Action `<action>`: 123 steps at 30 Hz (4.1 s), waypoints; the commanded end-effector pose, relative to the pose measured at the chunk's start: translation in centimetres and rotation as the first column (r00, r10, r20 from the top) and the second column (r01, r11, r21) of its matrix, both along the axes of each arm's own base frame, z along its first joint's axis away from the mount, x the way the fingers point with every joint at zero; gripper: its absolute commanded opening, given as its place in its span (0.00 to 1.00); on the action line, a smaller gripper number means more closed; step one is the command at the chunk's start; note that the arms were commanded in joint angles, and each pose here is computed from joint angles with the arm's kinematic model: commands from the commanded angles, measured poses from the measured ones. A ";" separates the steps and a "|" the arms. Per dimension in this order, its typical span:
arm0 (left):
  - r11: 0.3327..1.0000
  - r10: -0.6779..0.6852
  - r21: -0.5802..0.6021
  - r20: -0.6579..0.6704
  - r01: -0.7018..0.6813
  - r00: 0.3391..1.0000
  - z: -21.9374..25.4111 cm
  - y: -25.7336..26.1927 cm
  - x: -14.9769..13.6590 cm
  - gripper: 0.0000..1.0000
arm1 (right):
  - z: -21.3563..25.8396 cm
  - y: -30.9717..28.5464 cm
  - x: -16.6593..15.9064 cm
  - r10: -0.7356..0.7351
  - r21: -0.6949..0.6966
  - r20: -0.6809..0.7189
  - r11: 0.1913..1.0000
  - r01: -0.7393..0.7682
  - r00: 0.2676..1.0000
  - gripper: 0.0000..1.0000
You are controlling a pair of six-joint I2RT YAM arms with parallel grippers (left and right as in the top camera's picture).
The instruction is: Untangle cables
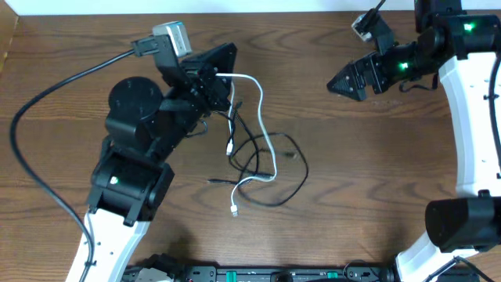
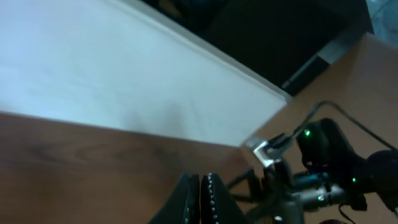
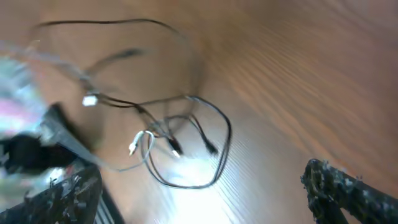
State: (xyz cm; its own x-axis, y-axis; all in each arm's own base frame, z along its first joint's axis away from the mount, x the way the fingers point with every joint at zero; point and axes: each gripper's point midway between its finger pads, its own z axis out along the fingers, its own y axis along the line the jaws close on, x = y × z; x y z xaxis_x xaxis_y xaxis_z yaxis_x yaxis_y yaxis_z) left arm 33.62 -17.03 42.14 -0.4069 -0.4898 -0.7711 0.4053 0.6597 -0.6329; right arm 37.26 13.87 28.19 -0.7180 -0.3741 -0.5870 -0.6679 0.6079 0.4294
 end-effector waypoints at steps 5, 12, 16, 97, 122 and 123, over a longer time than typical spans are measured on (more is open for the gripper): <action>0.947 -0.240 -0.237 -0.080 0.215 0.967 0.3 -4.0 1.0 0.07 | 5.5 5.5 -3.9 0.264 0.172 0.236 0.936 -0.308 0.935 0.99; 0.904 -0.231 -0.412 -0.238 0.118 0.943 -1.5 -3.0 4.0 0.08 | 6.6 9.2 -5.2 0.353 0.195 0.314 0.884 -0.424 0.881 0.99; 0.881 -0.241 -0.464 -0.288 0.085 0.927 -1.9 -2.9 4.3 0.08 | 7.2 10.7 -4.8 0.368 0.184 0.377 0.870 -0.458 0.850 0.83; 0.842 -0.302 -0.518 -0.225 0.149 0.926 0.3 -1.4 4.2 0.08 | 7.5 15.8 -3.2 0.436 0.316 0.557 0.676 -0.665 0.707 0.71; 0.845 -0.356 -0.509 -0.310 0.162 0.882 -3.5 -2.1 6.2 0.08 | 5.4 15.2 -1.1 0.392 0.258 0.441 0.806 -0.533 0.807 0.84; 0.844 -0.365 -0.509 -0.310 0.171 0.878 -3.5 -2.1 6.0 0.08 | 5.0 14.7 -0.4 0.370 0.246 0.424 0.831 -0.499 0.826 0.85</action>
State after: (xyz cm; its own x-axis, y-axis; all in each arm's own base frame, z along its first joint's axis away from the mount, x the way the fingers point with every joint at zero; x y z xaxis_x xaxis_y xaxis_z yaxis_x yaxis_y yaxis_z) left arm 40.54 -19.00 37.70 -0.7688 -0.6101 -0.1917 0.1256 0.1500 -0.9807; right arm 34.30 30.05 34.59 -0.1768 -0.2785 -0.9440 -0.9763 -0.0719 0.2041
